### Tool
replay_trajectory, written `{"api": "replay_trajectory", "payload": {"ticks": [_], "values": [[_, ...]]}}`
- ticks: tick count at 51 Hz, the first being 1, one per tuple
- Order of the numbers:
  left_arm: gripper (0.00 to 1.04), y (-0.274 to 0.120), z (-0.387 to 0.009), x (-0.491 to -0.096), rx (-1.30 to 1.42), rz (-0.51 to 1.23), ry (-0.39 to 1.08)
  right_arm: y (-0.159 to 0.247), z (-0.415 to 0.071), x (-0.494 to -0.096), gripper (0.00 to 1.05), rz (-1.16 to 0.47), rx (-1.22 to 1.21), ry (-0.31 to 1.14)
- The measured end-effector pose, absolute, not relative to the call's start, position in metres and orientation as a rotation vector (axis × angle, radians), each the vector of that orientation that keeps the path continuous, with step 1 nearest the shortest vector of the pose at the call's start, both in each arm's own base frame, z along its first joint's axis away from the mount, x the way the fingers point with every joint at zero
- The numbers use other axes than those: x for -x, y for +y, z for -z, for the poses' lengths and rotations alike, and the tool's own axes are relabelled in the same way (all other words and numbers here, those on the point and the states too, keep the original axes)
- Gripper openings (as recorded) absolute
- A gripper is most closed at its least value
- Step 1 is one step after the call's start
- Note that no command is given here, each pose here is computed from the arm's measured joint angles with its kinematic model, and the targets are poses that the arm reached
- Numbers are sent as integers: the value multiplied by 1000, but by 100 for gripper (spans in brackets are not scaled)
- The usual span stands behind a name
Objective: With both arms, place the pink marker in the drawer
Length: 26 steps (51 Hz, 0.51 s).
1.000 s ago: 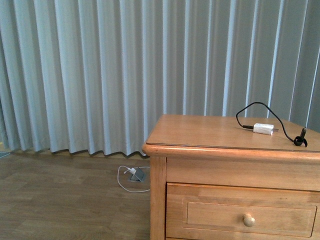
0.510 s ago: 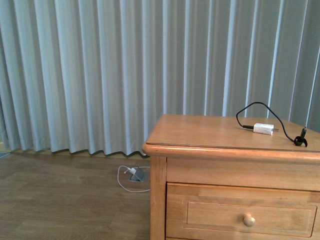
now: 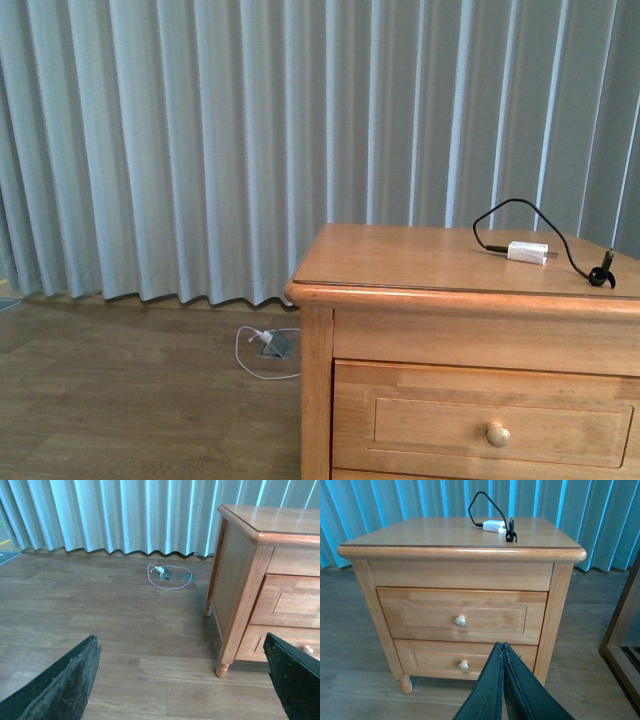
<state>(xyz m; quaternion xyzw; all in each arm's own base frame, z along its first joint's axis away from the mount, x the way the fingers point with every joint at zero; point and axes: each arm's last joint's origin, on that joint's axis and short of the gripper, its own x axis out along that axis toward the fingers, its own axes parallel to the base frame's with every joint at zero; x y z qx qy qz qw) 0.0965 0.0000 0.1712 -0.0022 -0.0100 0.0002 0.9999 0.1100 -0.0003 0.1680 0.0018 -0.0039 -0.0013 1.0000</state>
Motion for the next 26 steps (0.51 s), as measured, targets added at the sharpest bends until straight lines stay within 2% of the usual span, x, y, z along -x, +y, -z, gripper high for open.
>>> {"api": "replay_trajectory", "payload": {"ticks": [11, 23, 26], "values": [[99, 0, -171, -97, 4, 0, -20, 0, -163, -101, 1, 2, -3, 27], [99, 0, -171, -97, 4, 0, -20, 0, -165, -98, 1, 2, -2, -2], [99, 0, -171, -97, 4, 0, -20, 0, -165, -98, 10, 2, -2, -3]]}}
